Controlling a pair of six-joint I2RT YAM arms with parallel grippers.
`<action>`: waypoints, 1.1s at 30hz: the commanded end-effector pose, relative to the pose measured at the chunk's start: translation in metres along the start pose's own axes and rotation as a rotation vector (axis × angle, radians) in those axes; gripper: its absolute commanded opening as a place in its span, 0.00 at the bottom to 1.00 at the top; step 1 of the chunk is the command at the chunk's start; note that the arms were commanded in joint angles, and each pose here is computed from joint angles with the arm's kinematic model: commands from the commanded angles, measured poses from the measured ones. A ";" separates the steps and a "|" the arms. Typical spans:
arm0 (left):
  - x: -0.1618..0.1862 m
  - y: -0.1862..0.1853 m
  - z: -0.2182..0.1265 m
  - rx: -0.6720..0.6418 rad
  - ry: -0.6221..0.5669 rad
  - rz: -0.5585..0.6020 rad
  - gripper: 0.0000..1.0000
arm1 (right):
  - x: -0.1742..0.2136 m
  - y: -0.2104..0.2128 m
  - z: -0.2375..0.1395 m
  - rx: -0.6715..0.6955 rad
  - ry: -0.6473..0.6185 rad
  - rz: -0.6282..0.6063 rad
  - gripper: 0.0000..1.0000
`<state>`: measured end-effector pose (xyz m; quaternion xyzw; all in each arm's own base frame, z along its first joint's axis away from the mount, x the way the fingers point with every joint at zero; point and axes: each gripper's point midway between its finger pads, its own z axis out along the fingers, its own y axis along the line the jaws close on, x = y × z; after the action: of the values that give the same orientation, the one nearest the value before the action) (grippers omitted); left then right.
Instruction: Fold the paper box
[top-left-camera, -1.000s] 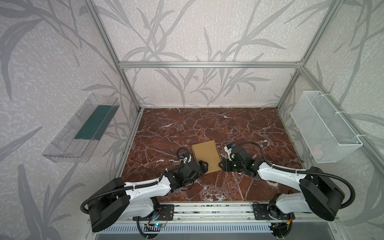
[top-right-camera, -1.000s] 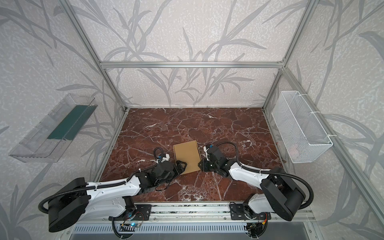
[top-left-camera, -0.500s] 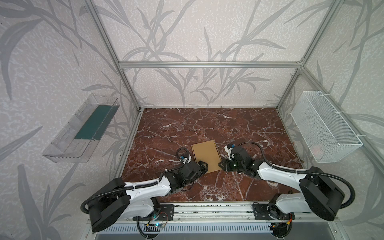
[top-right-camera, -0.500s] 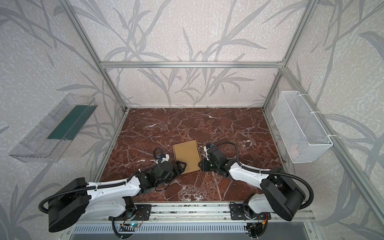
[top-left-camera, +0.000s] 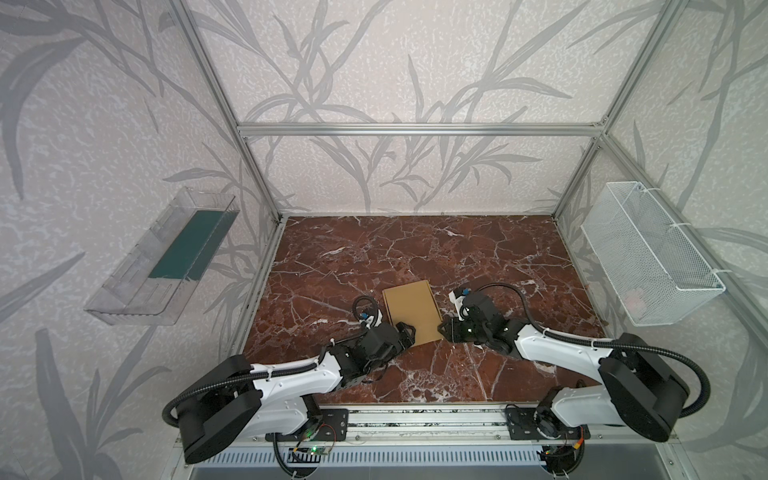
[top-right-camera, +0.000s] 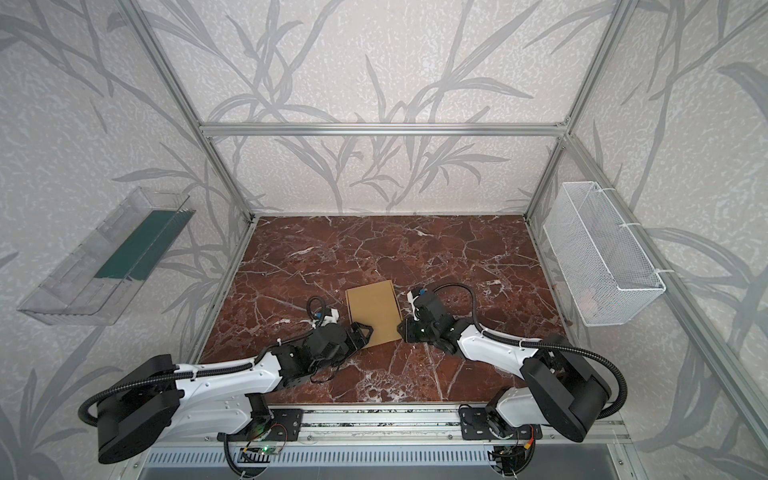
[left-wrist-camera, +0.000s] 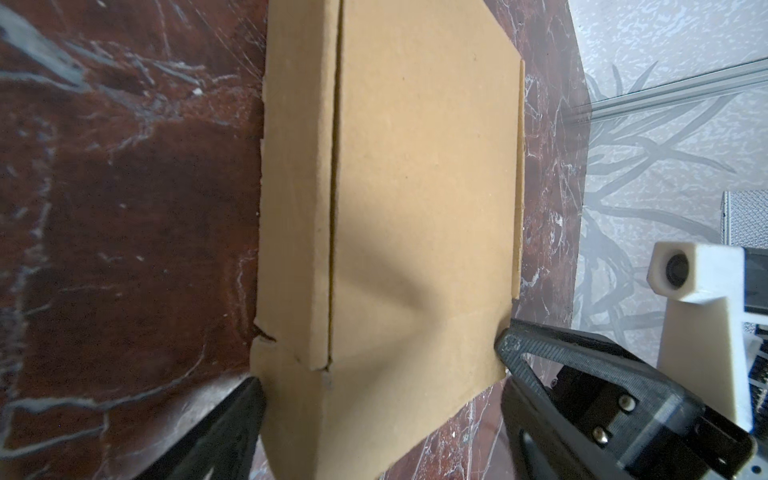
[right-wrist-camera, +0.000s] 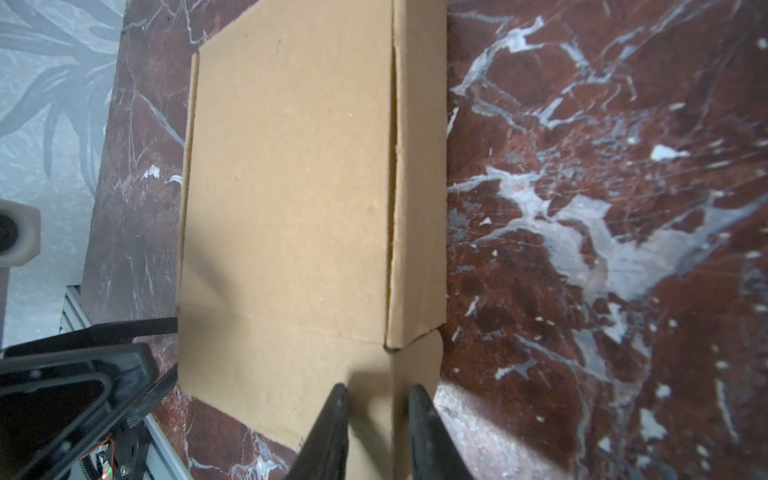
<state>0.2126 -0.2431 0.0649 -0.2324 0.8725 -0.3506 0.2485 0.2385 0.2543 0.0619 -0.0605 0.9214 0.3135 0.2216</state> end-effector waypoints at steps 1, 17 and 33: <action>0.000 0.001 0.002 0.002 -0.008 -0.012 0.90 | -0.002 0.002 0.001 -0.012 -0.012 -0.008 0.26; 0.002 0.005 0.003 -0.002 -0.001 -0.012 0.88 | -0.001 0.000 0.005 -0.016 -0.021 0.000 0.24; -0.001 0.013 -0.001 -0.027 -0.018 -0.005 0.89 | 0.000 -0.005 0.007 -0.005 -0.031 0.009 0.22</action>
<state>0.2106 -0.2401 0.0592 -0.2338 0.8744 -0.3465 0.2465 0.2418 0.2569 0.0601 -0.0565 0.9151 0.3242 0.2329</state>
